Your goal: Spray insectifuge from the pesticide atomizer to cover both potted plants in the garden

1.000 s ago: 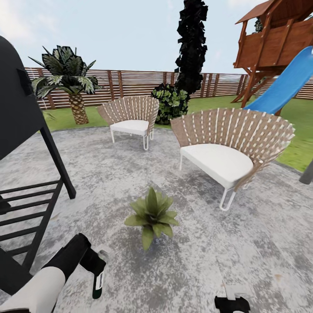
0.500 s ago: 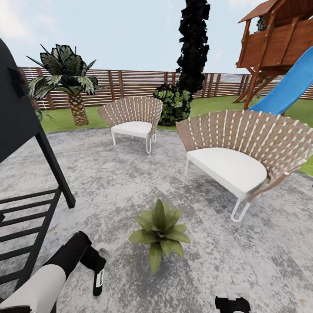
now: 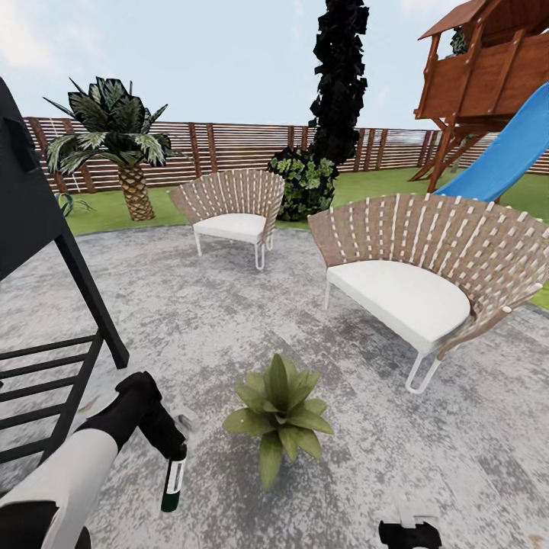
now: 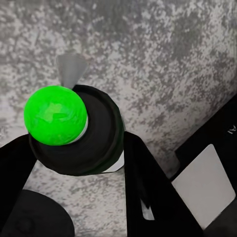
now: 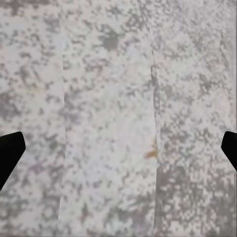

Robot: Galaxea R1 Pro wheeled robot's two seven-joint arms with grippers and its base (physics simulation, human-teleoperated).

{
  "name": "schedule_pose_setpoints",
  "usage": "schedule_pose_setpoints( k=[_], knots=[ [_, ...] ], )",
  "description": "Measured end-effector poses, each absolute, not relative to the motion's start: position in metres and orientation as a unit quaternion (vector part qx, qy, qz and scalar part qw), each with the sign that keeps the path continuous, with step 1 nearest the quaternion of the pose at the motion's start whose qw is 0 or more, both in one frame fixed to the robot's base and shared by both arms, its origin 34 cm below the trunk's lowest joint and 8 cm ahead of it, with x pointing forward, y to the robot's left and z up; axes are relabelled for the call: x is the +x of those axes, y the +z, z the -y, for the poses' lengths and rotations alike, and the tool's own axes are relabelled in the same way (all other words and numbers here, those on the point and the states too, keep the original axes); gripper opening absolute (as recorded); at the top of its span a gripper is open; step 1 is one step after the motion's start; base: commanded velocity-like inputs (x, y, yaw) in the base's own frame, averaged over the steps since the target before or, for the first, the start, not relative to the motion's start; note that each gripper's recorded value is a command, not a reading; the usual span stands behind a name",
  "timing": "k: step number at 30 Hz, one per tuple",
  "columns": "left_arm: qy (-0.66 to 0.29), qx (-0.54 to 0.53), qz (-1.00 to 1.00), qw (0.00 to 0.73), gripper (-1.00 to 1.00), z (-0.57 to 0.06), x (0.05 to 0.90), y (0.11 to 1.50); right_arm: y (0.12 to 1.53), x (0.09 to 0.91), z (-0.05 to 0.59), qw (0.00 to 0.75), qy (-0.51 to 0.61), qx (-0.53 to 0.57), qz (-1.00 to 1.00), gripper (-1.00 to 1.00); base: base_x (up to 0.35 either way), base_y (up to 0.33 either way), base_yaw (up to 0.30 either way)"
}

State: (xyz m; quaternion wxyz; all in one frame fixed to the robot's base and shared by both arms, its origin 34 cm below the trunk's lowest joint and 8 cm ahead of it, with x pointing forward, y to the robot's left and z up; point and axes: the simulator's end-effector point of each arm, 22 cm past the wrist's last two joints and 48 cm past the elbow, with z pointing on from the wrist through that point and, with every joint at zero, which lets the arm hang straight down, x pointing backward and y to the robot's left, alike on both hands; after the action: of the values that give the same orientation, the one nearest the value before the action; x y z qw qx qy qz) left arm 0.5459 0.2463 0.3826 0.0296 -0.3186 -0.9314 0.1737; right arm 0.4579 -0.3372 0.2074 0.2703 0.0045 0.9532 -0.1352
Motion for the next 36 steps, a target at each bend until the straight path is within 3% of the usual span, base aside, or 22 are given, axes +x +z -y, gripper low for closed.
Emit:
schedule_pose_setpoints(
  k=[4,14,23,29,36],
  knots=[
    [0.114,-0.322,0.940,0.007,-1.00,-0.262,0.562,0.372,0.207,0.457,0.339,0.269,-0.137,0.005,-0.953,1.00,0.051,-0.018,0.000],
    [0.115,-0.319,0.941,0.005,-1.00,-0.262,0.563,0.372,0.207,0.457,0.339,0.269,-0.137,0.004,-0.953,1.00,0.017,-0.007,0.000],
    [0.121,-0.321,0.939,0.004,-1.00,-0.258,0.562,0.372,0.207,0.456,0.339,0.269,-0.137,0.005,-0.953,1.00,0.175,-0.122,0.000],
    [0.162,-0.326,0.931,0.031,-1.00,-0.251,0.543,0.374,0.207,0.456,0.339,0.269,-0.137,0.004,-0.953,1.00,0.004,-0.003,0.000],
    [0.159,-0.331,0.929,0.052,-1.00,-0.287,0.514,0.359,0.207,0.456,0.339,0.269,-0.137,0.004,-0.953,1.00,0.000,0.000,0.000]
  ],
)
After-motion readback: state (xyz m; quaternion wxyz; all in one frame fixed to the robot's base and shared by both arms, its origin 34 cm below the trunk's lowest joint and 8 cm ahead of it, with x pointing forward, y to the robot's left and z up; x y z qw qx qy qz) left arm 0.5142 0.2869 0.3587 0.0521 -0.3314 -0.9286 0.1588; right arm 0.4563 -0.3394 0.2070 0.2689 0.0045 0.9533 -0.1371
